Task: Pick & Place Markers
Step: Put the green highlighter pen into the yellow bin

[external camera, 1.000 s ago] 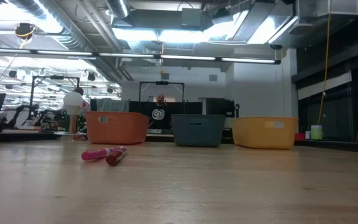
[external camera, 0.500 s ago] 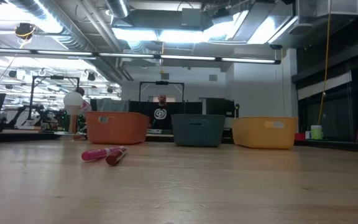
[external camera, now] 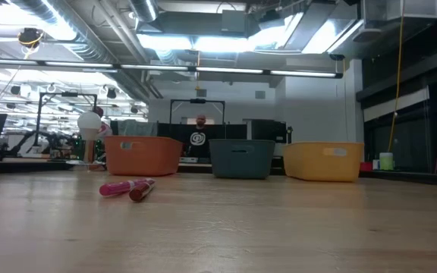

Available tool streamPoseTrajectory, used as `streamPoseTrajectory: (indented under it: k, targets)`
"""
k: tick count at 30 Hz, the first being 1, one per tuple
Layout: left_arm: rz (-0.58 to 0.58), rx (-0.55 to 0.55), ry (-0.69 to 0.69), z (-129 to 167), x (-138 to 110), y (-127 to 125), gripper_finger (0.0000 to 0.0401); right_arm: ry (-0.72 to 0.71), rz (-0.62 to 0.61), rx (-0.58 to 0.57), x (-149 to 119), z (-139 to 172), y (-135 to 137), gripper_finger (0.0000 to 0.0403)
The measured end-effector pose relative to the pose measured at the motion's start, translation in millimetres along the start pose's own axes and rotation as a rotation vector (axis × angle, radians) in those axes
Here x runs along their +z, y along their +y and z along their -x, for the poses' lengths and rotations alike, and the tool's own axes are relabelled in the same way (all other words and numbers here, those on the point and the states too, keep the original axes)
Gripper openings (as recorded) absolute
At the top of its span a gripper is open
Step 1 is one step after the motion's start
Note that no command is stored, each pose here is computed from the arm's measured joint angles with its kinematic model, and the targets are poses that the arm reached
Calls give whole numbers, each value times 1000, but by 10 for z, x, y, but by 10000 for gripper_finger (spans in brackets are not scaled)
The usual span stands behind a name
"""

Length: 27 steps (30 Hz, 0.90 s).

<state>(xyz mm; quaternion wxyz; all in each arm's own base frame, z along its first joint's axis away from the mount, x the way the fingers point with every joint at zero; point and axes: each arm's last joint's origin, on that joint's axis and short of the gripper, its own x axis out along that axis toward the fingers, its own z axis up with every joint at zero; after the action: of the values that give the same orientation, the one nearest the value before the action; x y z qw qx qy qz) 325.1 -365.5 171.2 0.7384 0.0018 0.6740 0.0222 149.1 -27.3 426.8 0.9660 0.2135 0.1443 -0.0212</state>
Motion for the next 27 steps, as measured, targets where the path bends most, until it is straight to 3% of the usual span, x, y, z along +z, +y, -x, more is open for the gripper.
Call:
streamPoseTrajectory:
  k: [27]
  targets:
    - [-12, 81, 26, -174, 2, 34, 221, 0, 4, 0, 0, 0, 0, 0]
